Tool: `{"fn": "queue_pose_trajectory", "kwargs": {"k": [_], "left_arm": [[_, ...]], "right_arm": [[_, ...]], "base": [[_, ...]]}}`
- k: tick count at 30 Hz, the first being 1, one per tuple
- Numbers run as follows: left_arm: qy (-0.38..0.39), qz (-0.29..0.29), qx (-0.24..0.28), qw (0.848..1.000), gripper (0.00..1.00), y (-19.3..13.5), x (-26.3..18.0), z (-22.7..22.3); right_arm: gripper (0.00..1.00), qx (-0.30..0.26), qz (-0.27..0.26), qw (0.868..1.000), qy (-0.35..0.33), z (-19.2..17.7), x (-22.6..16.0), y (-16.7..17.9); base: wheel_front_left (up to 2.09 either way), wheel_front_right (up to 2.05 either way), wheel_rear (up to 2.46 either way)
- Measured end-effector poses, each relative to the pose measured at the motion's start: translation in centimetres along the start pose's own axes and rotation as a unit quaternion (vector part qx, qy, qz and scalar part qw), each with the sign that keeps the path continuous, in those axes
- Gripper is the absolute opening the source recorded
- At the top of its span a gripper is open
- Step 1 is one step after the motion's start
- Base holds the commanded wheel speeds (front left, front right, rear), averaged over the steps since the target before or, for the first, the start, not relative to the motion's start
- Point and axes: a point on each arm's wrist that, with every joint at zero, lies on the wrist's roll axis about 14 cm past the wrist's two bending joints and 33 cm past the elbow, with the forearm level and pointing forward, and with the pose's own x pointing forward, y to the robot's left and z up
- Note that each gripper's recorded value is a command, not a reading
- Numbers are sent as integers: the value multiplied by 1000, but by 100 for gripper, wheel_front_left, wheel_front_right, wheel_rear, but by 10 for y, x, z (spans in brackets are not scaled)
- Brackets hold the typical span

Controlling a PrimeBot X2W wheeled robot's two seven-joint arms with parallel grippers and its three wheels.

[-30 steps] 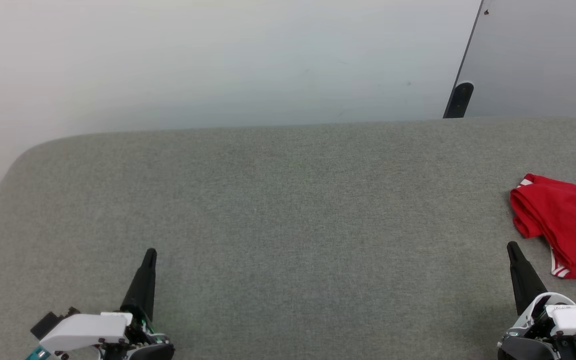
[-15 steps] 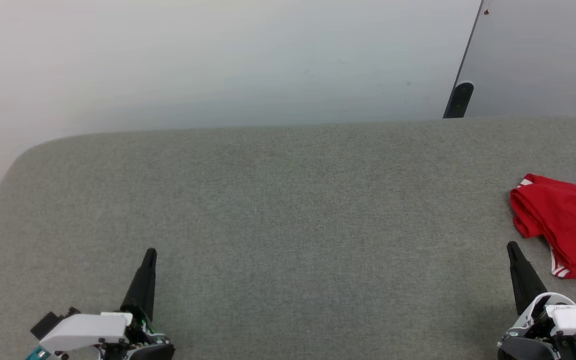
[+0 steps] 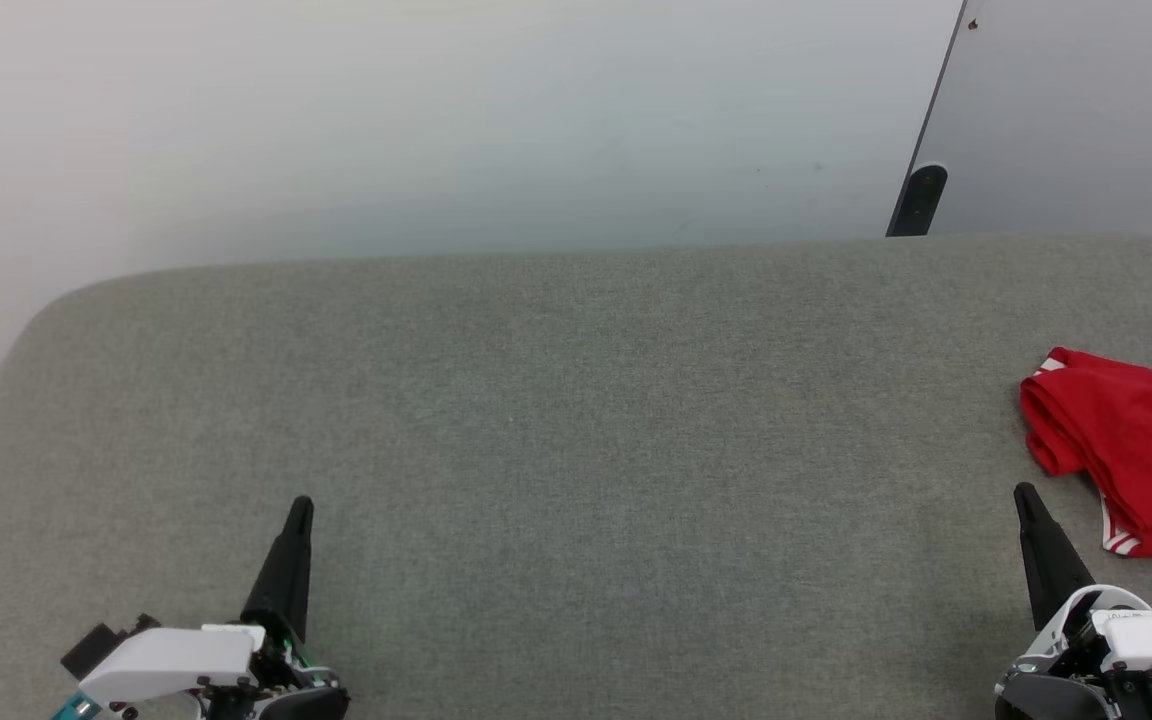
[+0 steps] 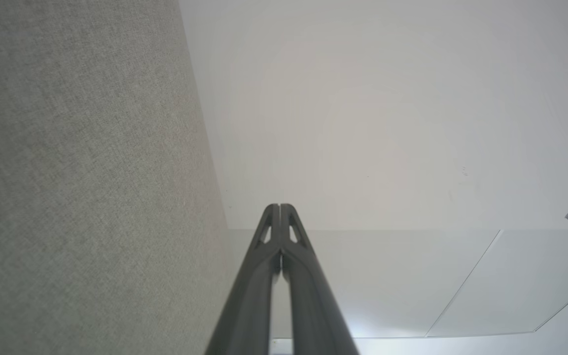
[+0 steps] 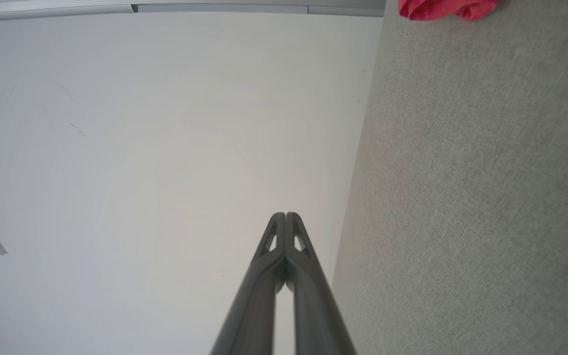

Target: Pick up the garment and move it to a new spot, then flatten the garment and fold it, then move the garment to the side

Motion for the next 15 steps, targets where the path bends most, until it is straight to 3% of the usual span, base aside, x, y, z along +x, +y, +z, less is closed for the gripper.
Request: {"fn": "queue_pose_trajectory", "kwargs": {"k": [15], "left_arm": [[0, 0, 0, 1000, 0, 0, 0, 0]], "right_arm": [[0, 0, 0, 1000, 0, 0, 0, 0]], "base": [[0, 0, 0]]}}
